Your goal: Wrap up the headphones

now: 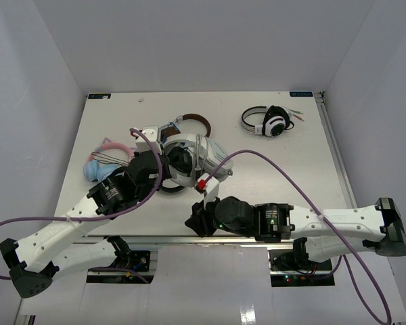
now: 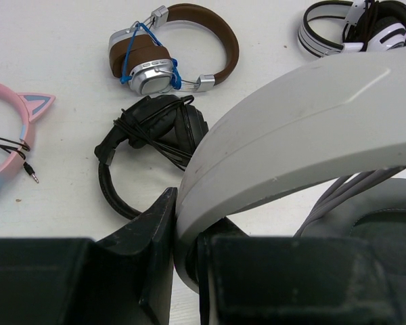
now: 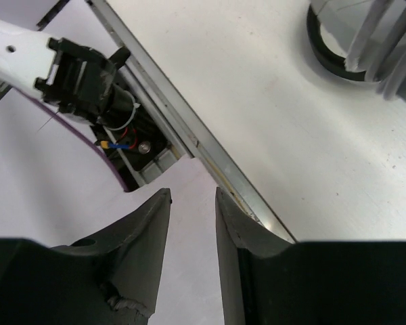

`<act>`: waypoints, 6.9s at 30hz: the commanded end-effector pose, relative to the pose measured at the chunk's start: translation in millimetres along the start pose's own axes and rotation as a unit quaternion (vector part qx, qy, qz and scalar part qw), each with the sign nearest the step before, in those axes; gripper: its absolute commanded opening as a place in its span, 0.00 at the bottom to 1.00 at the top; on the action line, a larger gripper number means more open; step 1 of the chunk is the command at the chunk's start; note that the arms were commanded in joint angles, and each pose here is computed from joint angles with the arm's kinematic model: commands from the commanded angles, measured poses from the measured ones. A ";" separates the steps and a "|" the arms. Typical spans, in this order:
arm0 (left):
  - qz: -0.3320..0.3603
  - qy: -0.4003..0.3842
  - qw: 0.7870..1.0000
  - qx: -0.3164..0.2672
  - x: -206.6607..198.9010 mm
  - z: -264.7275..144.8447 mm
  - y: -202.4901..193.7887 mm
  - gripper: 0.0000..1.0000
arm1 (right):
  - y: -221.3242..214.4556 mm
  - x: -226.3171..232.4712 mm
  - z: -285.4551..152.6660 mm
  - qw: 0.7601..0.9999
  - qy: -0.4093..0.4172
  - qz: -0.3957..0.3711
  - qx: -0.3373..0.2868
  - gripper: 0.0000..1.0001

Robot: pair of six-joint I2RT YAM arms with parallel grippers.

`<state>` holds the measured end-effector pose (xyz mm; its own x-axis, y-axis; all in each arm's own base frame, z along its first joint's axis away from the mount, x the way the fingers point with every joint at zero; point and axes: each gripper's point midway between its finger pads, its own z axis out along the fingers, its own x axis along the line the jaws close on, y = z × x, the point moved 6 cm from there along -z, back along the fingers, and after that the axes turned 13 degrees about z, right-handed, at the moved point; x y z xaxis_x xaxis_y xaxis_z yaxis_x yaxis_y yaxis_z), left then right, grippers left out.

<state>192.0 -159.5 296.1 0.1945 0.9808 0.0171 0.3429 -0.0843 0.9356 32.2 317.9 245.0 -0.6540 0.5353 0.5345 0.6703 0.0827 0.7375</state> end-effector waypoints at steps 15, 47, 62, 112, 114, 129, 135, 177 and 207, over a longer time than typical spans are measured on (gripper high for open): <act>-0.054 -0.006 0.998 -0.037 -1.8 -10.5 31.4 0.00 | 122.2 56.0 -80.5 0.967 -0.070 -0.073 -0.232 0.34; -0.056 -0.061 0.996 -0.021 -6.6 -24.4 31.3 0.00 | 113.9 -14.9 -14.6 0.937 -0.242 -0.119 -0.222 0.11; -0.065 -0.109 0.992 -0.020 -15.4 -32.7 37.6 0.00 | 109.6 -20.8 5.5 0.932 -0.264 -0.137 -0.205 0.10; -0.011 -0.120 0.991 0.055 -59.9 26.7 -6.7 0.00 | 108.5 -26.5 -105.8 0.941 -0.209 -0.053 -0.262 0.35; -0.013 -0.122 0.991 0.054 -61.0 27.5 -6.6 0.00 | 108.9 -29.3 -101.2 0.945 -0.203 -0.052 -0.251 0.35; 0.004 -0.127 0.989 0.076 -69.3 41.2 -17.6 0.00 | 110.0 -44.3 -61.0 0.946 -0.240 -0.053 -0.214 0.33; 0.012 -0.147 0.984 0.098 -81.8 56.5 -28.3 0.00 | 103.4 -57.5 -73.2 0.945 -0.240 -0.050 -0.217 0.34; 0.052 -0.243 0.932 0.263 -144.0 163.5 -112.5 0.07 | 78.8 -173.8 -92.3 0.907 -0.374 0.024 -0.192 0.43; 0.058 -0.236 0.932 0.268 -140.6 172.7 -122.2 0.40 | 80.4 -175.6 -103.6 0.905 -0.369 0.029 -0.210 0.44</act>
<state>270.6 -310.5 99.8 0.5892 0.7923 -0.1585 0.7127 -0.4172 0.5640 162.1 145.2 247.5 -0.1109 0.9620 0.2497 0.4342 -0.1791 0.8828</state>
